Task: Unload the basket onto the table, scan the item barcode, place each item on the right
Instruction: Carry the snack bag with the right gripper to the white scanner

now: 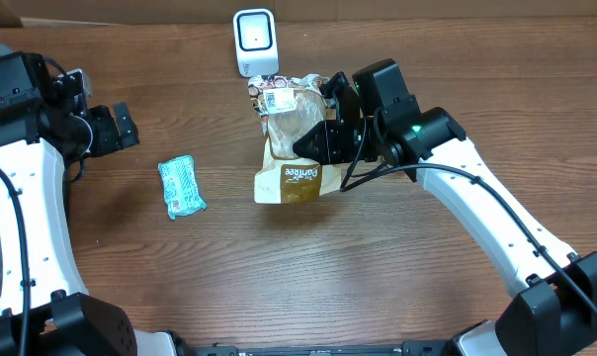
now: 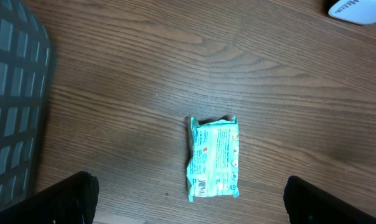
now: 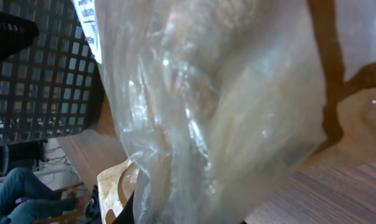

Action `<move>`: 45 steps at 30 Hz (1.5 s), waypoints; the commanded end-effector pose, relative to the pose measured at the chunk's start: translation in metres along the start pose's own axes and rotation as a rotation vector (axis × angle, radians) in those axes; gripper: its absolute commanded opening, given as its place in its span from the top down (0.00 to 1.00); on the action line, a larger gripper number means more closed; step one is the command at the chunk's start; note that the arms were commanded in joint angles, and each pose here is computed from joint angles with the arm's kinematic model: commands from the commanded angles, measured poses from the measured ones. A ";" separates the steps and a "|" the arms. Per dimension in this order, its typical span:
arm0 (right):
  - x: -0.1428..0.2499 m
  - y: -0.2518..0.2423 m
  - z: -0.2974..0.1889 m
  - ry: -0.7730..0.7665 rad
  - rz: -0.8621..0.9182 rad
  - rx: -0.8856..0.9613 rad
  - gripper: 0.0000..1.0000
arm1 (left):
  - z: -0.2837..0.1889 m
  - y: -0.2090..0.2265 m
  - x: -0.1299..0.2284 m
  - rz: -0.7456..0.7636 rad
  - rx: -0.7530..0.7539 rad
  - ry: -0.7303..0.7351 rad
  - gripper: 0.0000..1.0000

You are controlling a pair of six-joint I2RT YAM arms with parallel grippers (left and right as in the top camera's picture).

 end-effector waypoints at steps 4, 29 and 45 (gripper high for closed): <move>-0.018 0.018 -0.032 -0.079 0.010 0.085 0.96 | -0.001 0.000 -0.002 0.019 -0.006 -0.008 0.00; -0.176 0.012 0.038 -0.404 -0.665 1.116 0.96 | -0.001 0.000 -0.002 0.019 -0.006 -0.008 0.00; -0.197 -0.072 0.141 -0.285 -0.967 1.438 0.96 | -0.001 0.000 -0.002 0.019 -0.006 -0.008 0.00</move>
Point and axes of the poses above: each gripper's point midway between its finger pads, its own z axis out along the fingers, its own y axis along the line the jaws close on, x = y × z, the point moved 9 cm from there along -z, back along the fingers
